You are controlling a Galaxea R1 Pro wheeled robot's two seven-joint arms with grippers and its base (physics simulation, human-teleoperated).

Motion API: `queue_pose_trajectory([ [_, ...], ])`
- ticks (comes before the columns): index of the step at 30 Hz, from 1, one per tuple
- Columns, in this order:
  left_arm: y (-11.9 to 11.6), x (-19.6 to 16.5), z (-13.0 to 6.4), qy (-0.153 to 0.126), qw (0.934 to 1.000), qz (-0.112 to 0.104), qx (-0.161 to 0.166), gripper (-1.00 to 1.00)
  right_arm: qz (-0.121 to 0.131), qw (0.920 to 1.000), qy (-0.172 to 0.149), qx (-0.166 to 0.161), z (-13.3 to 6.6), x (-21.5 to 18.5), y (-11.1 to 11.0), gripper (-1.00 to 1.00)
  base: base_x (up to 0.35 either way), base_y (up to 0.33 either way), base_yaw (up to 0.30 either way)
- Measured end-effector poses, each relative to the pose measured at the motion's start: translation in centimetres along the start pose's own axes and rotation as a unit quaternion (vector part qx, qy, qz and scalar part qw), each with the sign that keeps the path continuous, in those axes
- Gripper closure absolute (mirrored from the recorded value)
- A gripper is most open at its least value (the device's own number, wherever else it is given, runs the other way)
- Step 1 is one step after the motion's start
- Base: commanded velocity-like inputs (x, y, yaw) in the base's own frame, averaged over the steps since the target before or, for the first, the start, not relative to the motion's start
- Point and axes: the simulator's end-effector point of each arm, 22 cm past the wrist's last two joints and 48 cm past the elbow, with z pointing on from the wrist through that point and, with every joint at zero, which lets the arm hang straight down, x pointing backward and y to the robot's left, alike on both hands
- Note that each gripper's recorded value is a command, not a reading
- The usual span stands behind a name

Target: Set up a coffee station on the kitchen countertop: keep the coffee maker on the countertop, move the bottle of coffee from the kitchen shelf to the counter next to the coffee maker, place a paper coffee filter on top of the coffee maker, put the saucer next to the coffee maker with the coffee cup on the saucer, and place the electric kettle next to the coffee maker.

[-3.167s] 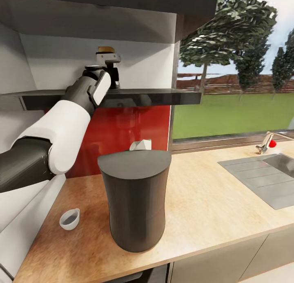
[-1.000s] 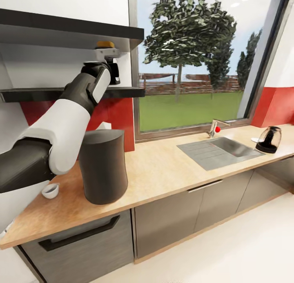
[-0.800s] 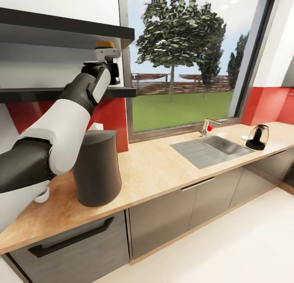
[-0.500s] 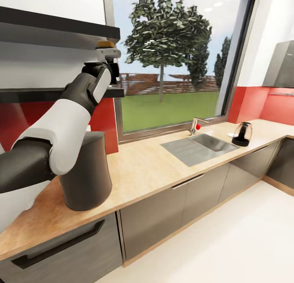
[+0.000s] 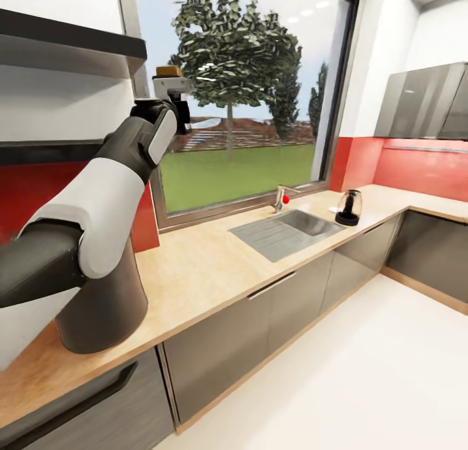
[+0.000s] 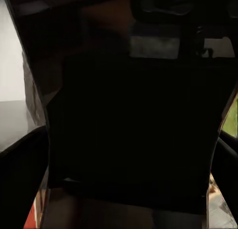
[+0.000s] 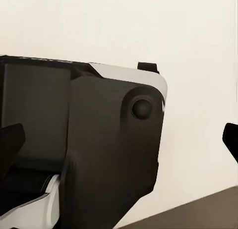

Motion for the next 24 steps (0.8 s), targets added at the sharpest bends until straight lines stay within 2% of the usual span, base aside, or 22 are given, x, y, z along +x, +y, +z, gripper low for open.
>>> queue_pose_trajectory([
  [7, -0.1, 0.1, 0.0, 0.001, 1.0000, 0.000, 0.000, 1.00, 0.000, 1.0000, 0.000, 0.000, 0.0, 0.0, 0.0, -1.00, 0.164, -0.216, -0.272],
  [11, -0.1, 2.2, 0.2, 0.014, 0.9999, 0.001, 0.000, 1.00, -0.001, 1.0000, 0.000, 0.000, 0.0, 0.0, 0.0, -1.00, 0.167, -0.225, -0.272],
  [15, -0.3, 6.0, 0.4, 0.036, 0.9994, 0.001, 0.002, 1.00, -0.001, 1.0000, 0.000, 0.001, 0.0, 0.0, 0.0, -1.00, 0.127, -0.235, -0.106],
  [17, -0.4, 11.7, 0.5, 0.057, 0.9984, -0.001, 0.002, 1.00, -0.004, 0.9994, -0.034, -0.005, -0.1, -2.0, 0.5, -1.00, 0.028, -0.256, -0.017],
  [19, -0.2, 13.8, 0.4, 0.057, 0.9984, -0.005, 0.001, 1.00, -0.006, 0.9986, -0.052, -0.007, -0.2, -3.0, 0.7, -1.00, -0.008, -0.257, -0.007],
  [21, -0.1, 16.4, 0.2, 0.066, 0.9978, -0.007, 0.000, 1.00, -0.006, 0.9982, -0.060, -0.008, -0.2, -3.5, 0.9, -1.00, -0.107, -0.236, -0.002],
  [23, 0.1, 21.0, -0.2, 0.092, 0.9958, -0.005, -0.001, 1.00, -0.006, 0.9979, -0.064, -0.009, -0.2, -3.7, 1.0, -1.00, -0.160, -0.168, -0.001],
  [24, 0.1, 21.3, -0.4, 0.090, 0.9960, -0.005, -0.001, 1.00, -0.006, 0.9978, -0.065, -0.009, -0.2, -3.7, 1.0, -1.00, -0.131, -0.100, 0.000],
])
